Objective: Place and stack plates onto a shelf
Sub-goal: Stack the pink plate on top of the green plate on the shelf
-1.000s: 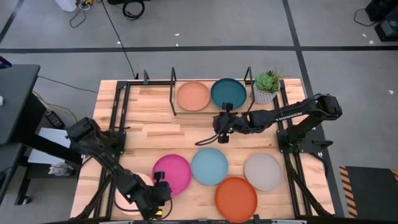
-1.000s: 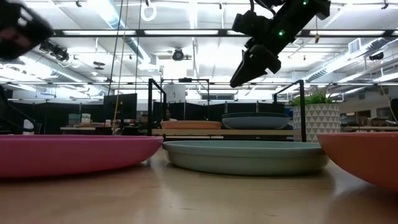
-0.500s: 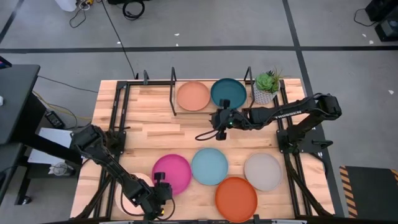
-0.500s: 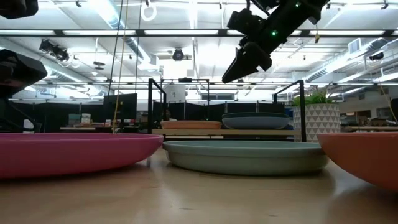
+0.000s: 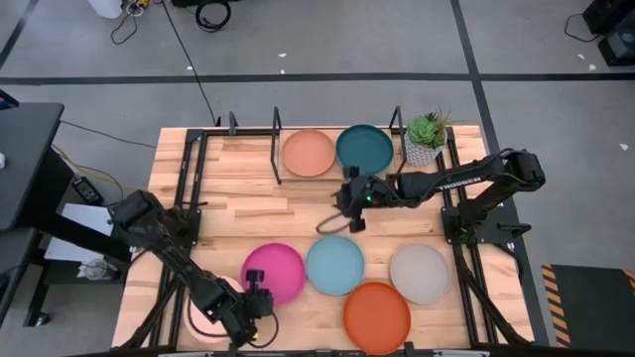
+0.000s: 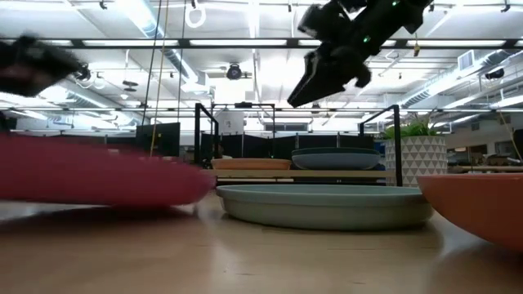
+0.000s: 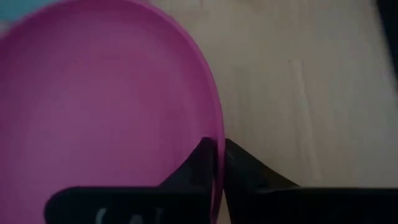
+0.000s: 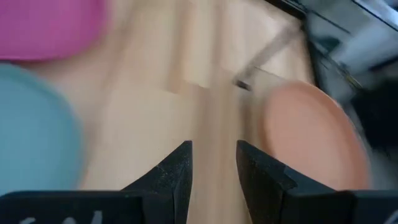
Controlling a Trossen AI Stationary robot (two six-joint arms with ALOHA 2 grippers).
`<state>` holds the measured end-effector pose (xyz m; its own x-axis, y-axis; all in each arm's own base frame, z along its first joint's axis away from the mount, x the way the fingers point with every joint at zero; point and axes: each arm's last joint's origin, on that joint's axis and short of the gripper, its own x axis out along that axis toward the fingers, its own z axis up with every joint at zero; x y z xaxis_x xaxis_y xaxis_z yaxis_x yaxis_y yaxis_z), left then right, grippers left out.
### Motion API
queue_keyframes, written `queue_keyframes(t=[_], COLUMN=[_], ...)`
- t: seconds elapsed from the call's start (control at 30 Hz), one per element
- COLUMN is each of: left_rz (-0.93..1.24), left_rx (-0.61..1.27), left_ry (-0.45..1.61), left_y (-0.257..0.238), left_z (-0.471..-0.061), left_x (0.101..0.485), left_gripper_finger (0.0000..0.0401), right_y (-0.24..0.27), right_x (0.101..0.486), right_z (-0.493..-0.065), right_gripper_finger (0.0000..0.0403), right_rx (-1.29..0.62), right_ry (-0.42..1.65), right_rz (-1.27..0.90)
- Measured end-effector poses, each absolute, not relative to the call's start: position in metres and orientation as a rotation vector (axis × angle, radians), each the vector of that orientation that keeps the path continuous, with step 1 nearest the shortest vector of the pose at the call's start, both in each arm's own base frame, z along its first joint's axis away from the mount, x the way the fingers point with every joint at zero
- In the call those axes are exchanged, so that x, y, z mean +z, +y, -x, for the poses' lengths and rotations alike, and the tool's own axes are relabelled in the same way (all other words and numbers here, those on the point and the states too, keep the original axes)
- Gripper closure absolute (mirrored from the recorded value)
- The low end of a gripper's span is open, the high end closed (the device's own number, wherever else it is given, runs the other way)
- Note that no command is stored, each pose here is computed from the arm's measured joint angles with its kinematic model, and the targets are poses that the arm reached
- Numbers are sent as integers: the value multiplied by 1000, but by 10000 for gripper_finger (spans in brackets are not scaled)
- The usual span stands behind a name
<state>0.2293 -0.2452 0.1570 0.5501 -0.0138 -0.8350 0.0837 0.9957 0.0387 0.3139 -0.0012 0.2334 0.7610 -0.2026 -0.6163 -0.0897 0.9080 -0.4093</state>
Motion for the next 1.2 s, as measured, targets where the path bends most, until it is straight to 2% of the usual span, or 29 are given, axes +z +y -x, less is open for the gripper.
queue_keyframes(t=[0.3, 0.73, 1.2], left_rz=[-194, -536, -658], left_rx=[-64, -157, -351], left_ry=[935, 923, 802], left_y=[-223, -179, -134], left_z=[-219, -258, -292], left_x=[199, 206, 224], left_gripper_finger=[387, 387, 387], right_y=[43, 85, 113], right_x=[234, 238, 233], right_z=[-311, -306, -293], right_gripper_finger=[273, 262, 266], right_rx=[105, 271, 337], right_ry=[674, 575, 618], right_rz=[582, 597, 529])
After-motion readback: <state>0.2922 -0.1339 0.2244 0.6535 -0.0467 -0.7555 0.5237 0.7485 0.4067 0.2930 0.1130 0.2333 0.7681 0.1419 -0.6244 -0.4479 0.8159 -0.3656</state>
